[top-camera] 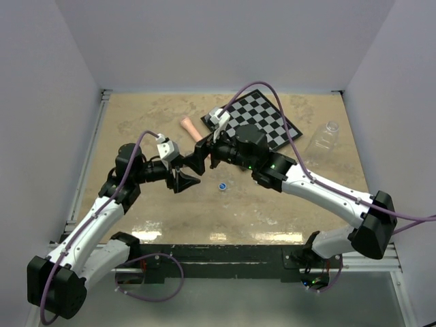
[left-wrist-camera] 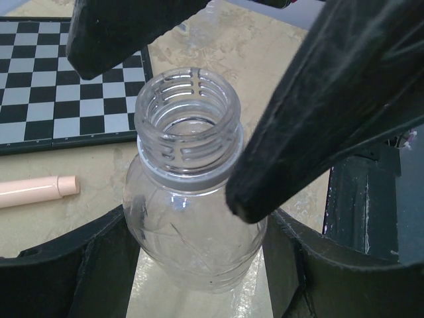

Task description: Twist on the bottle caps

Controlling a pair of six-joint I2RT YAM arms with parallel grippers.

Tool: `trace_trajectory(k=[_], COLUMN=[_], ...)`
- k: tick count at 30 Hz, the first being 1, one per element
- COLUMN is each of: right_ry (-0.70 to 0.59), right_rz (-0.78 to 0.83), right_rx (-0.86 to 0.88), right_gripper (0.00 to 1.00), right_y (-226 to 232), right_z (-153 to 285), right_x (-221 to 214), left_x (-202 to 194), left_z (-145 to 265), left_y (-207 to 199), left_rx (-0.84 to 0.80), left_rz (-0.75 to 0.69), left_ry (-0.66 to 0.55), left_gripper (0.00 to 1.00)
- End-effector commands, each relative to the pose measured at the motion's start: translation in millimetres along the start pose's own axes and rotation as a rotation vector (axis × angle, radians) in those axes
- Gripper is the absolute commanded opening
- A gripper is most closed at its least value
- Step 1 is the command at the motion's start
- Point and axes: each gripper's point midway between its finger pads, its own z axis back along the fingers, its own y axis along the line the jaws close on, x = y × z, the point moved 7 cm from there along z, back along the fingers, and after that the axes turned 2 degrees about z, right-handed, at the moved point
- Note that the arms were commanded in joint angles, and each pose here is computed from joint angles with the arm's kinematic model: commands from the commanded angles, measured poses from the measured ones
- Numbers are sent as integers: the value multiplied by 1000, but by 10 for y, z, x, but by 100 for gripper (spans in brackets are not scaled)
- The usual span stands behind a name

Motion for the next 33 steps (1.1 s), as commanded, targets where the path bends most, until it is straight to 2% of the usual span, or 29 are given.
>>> trace_trajectory(k=[1,19,20,24,27,29,31,33], right_ry=[-42,20,23,4,-41,-93,-143,-193], right_rz=[0,11,11,9,-1,-14,-33,-53], right_rx=[-9,1,-3,-1,13,29,44,56], right_gripper=[86,65,63,40,24,18,15,15], right_y=[58,131,125,139,176,218,257,291], right_z=[10,-78,-80,-54,14,88,181,257], right_x=[137,-80,-90,-44,38,127,202,272], left_x=[61,93,98,119,135,141,168,178], left_z=[-1,9,11,25,40,47,57,63], left_y=[-33,-47,-47,-63,-70,-71,-79,-76], left_rx=[-15,-15,-14,-13,-2,6,12,23], left_rz=[-53,-62,-64,-79,-91,-101,-113,-119], left_ry=[-26,-38,-40,-51,-64,-74,-91,-101], left_gripper=[54,54,54,56,63,72,87,96])
